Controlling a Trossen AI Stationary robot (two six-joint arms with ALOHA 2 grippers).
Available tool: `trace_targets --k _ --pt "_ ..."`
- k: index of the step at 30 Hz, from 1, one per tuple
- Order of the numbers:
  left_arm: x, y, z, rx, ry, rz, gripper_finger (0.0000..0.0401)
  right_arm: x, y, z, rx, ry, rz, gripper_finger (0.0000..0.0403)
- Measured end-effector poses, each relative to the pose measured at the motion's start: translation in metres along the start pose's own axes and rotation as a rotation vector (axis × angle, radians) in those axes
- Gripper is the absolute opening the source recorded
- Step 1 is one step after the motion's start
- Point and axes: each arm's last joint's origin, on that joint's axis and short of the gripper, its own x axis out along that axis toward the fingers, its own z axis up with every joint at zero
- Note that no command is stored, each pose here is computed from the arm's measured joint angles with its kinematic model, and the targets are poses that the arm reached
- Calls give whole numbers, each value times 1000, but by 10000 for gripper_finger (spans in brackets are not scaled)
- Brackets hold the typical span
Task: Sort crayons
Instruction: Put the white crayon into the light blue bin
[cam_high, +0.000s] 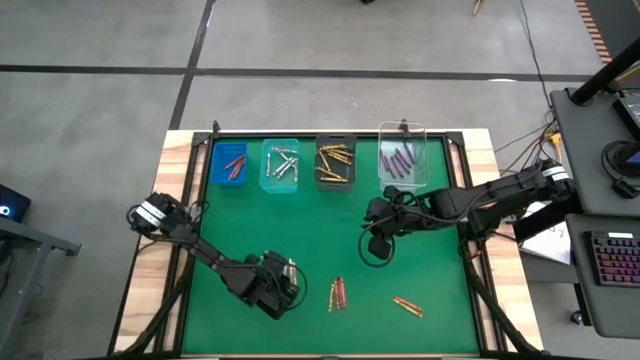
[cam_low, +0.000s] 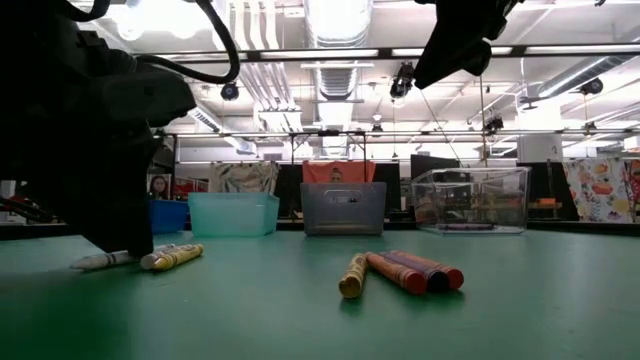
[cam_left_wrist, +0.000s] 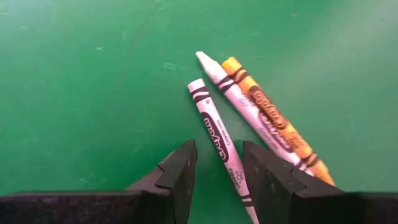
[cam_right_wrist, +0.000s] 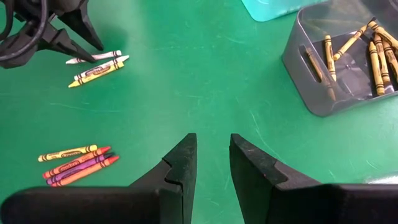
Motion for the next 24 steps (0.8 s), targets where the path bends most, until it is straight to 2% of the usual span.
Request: trace_targets --k 5,15,24 --pt "0 3 0 12 1 26 99 0 0 0 1 -2 1 84" --pt "0 6 0 27 0 60 9 1 0 0 0 1 0 84" --pt "-9 9 4 60 7 65 2 1 0 0 0 1 0 84"
